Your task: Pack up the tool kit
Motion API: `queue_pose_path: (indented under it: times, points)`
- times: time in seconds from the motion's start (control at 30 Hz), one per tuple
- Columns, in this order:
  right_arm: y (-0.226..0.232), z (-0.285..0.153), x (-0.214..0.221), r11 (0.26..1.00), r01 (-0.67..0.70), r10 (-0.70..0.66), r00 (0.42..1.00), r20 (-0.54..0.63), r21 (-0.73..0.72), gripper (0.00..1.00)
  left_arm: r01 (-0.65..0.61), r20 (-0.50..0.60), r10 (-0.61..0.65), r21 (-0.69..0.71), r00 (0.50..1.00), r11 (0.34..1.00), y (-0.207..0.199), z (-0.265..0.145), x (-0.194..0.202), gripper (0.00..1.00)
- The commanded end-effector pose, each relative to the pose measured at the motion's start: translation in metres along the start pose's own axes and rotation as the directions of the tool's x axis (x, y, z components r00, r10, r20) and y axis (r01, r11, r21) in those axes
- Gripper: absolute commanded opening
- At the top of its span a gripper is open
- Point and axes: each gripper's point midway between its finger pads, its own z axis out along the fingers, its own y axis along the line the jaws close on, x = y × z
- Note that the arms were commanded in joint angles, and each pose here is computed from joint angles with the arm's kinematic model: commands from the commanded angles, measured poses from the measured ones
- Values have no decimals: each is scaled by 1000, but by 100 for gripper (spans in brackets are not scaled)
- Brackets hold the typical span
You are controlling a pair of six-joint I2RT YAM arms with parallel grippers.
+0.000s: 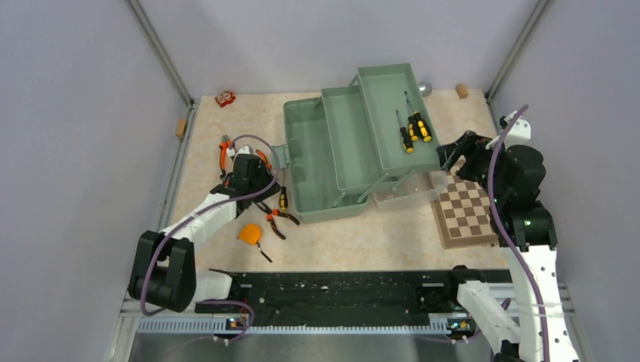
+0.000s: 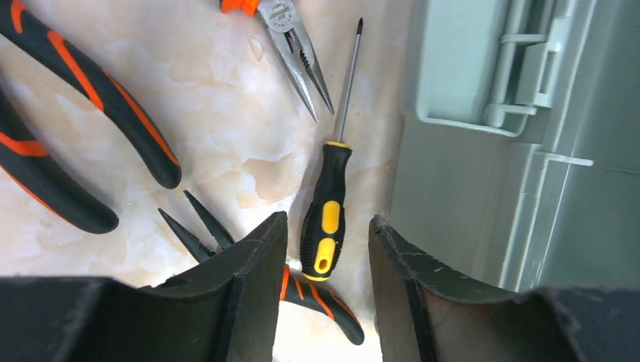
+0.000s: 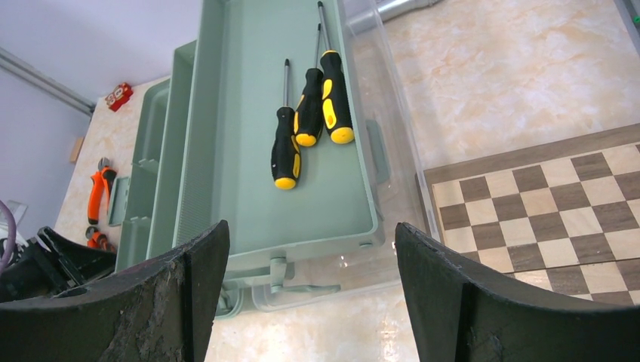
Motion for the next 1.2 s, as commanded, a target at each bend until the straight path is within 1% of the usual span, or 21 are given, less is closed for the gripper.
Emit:
queue_pose_path:
  times: [0.0,0.27,0.47,0.57,0.7,0.9,0.97,1.0,1.1,1.17]
  points:
    - [10,-1,-21,1000,10,-8,998,66,-30,80,-48,27,47,31,999,998,-14,0,-14,50]
    - [10,1,-20,999,7,-5,998,63,-35,80,-93,-45,93,4,995,996,-14,23,5,52]
    - [9,0,-19,1000,5,-3,998,66,-30,80,-140,-86,140,11,986,990,-24,36,20,47]
    - [9,-1,-20,1000,7,-5,998,69,-28,80,-161,-99,158,-28,983,987,-21,40,25,47]
    - [8,-3,-19,1000,10,-8,997,70,-23,80,-166,-100,155,-113,983,980,-6,40,26,44]
    - [6,-3,-18,1000,12,-10,997,71,-19,80,-230,-116,211,-183,971,956,6,40,30,38]
    - [6,-3,-18,1000,11,-10,997,72,-20,80,-235,-125,214,-189,969,953,7,40,34,35]
    - [6,-3,-17,1000,11,-10,998,70,-19,80,-232,-127,211,-186,969,955,7,40,35,29]
    - [7,-4,-18,1000,11,-10,997,72,-21,80,-229,-120,211,-165,970,959,3,36,32,24]
    - [7,-4,-17,1000,10,-8,997,71,-22,80,-233,-105,220,-139,970,963,-5,31,27,14]
